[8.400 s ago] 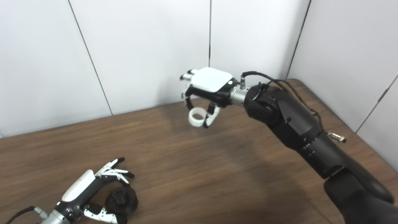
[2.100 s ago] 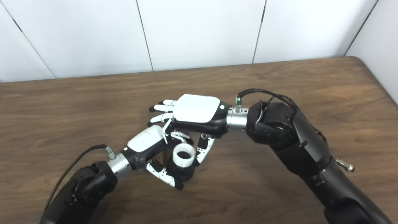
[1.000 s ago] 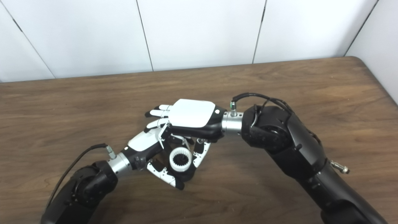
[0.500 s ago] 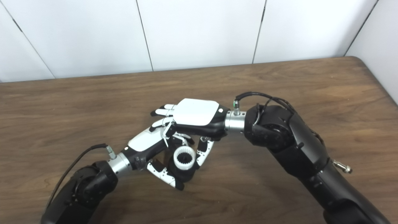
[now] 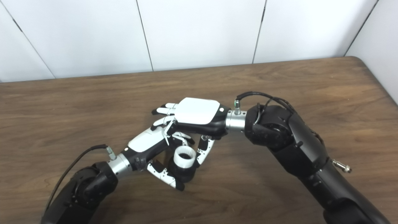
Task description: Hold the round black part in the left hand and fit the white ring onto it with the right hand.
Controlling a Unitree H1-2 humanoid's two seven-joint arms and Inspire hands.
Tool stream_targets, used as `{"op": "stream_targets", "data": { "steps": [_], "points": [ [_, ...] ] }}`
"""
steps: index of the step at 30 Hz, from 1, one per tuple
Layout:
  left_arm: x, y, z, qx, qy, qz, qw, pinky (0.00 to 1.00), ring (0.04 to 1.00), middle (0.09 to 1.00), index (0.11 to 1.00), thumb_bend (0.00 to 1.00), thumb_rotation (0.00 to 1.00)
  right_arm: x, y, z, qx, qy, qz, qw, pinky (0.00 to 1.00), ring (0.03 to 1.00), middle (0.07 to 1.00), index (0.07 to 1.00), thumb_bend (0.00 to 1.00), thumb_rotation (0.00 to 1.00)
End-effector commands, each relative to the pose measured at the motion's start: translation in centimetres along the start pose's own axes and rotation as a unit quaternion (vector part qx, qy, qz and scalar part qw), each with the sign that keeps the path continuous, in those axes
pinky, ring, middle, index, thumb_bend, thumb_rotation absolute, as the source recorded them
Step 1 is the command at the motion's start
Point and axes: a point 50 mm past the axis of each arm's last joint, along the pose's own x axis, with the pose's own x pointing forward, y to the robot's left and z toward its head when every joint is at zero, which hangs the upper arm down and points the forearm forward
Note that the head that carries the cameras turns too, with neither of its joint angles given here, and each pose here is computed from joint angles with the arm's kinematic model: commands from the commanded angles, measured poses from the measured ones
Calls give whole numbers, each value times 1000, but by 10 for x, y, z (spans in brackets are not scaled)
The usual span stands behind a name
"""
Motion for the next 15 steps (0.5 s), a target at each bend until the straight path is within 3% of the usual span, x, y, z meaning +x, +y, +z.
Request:
{"op": "stream_targets", "data": {
  "steps": [1, 15],
  "points": [
    [5, 19, 10, 13, -20, 29, 999, 1000, 985, 786, 480, 524, 62, 1, -17, 1, -21, -12, -28, 999, 1000, 1000, 883, 482, 525, 142],
    [6, 20, 8, 13, -11, 38, 999, 1000, 987, 788, 481, 524, 62, 0, -17, 10, -23, -26, -13, 999, 1000, 1000, 888, 481, 525, 142]
  ]
}}
